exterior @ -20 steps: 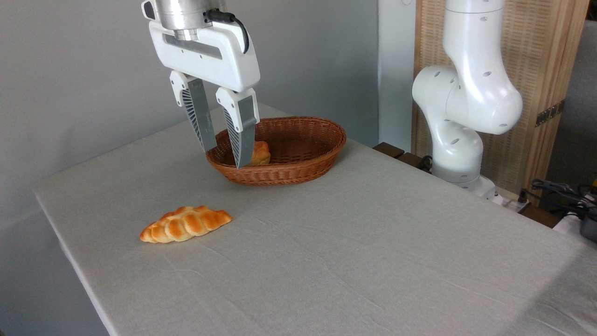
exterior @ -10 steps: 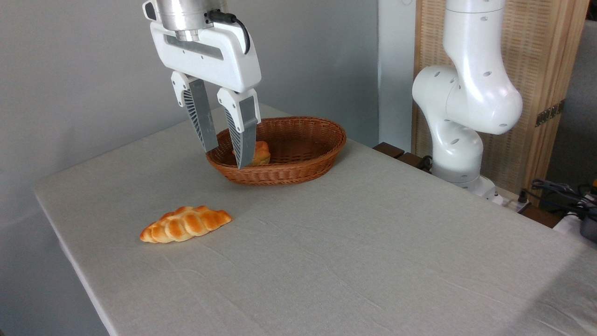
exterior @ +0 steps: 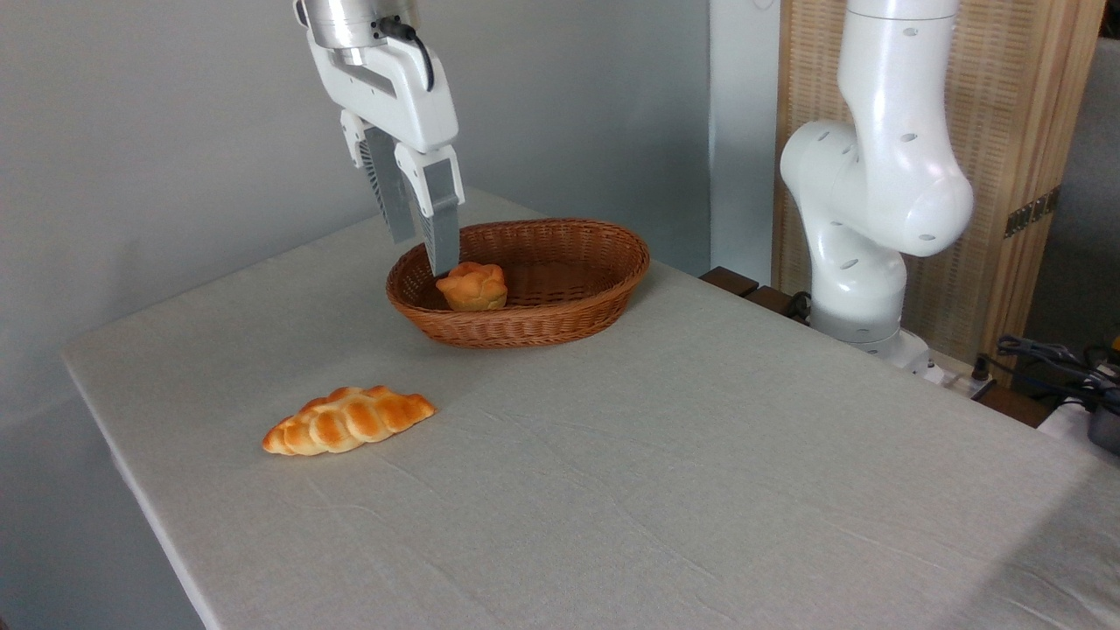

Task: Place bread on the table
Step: 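Lower the gripper onto the round roll and close the fingers on it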

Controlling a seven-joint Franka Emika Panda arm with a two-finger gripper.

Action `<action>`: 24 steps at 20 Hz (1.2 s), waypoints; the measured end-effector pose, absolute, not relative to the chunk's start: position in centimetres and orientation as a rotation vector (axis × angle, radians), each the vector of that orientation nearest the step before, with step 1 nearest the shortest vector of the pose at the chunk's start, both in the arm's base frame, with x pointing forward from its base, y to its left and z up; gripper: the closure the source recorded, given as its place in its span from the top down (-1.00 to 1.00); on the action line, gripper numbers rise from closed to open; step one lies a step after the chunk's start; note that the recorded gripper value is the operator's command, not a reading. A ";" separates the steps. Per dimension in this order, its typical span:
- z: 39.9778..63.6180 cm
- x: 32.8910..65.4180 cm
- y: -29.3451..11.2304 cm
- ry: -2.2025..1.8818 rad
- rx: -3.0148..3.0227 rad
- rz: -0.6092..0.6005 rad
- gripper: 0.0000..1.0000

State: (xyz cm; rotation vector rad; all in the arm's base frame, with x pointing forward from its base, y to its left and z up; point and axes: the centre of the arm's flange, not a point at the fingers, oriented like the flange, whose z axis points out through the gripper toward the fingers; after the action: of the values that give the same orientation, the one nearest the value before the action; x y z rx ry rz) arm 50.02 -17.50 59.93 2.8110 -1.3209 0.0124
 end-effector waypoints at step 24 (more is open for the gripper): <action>43.3 36.8 -33.3 -1.892 2.442 0.089 0.30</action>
State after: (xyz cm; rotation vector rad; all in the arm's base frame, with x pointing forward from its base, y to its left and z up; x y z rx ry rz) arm 36.84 -33.33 43.28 2.4423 -1.8922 0.0891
